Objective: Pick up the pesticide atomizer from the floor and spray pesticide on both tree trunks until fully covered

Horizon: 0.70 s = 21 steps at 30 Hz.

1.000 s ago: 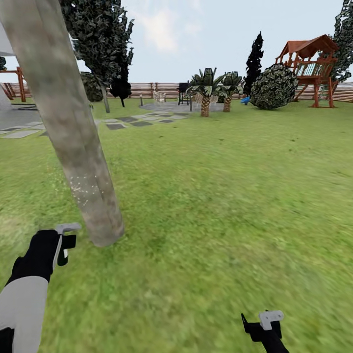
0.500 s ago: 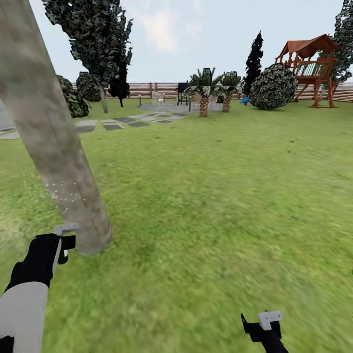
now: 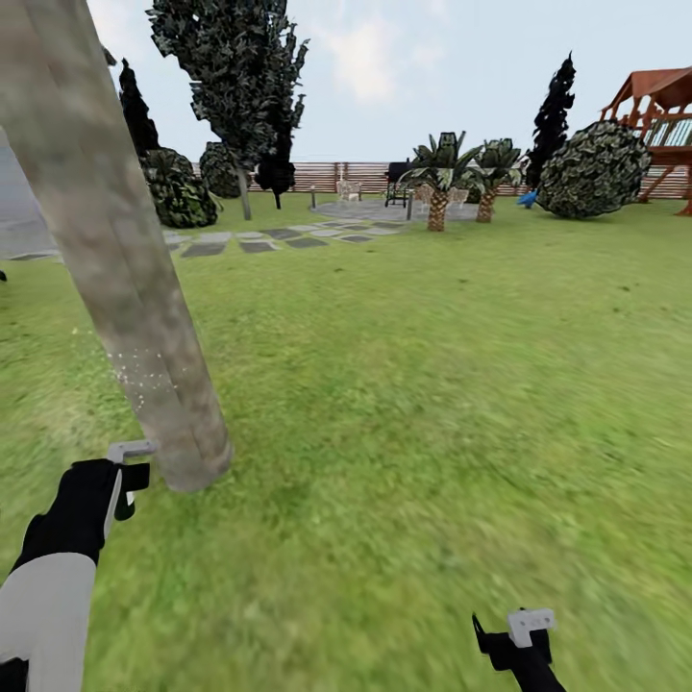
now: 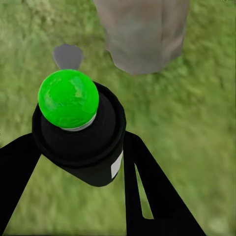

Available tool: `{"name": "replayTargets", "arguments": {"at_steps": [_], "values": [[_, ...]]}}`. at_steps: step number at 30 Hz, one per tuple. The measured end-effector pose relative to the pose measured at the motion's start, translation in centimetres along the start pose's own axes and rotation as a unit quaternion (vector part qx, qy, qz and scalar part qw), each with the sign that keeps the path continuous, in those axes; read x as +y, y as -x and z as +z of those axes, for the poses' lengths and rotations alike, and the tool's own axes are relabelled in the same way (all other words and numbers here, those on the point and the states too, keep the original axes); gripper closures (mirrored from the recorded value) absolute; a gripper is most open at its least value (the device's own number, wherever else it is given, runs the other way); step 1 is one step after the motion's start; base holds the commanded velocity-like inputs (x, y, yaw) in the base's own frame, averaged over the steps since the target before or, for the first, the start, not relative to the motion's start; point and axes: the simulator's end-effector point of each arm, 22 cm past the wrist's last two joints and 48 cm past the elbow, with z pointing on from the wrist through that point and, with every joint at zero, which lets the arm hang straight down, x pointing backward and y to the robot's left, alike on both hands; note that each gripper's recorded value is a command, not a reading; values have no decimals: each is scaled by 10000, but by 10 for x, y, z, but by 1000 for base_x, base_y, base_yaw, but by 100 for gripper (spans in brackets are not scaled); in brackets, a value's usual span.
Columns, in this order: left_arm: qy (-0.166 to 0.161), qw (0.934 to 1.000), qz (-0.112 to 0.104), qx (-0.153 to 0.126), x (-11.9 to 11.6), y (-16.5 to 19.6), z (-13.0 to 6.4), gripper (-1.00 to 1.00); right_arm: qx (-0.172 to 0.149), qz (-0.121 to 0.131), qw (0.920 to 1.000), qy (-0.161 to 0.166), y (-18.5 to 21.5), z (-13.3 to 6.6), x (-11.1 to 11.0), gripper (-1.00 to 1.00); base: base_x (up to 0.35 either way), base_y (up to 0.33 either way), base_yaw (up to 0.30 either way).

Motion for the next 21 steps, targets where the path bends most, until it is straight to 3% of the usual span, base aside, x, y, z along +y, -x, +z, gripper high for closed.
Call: {"name": "replayTargets", "arguments": {"at_steps": [21], "values": [[-26,10000,-3,11,-6,-2,0,100,0,0,10000,0,0,0,0,-100,177,-246,25]]}}
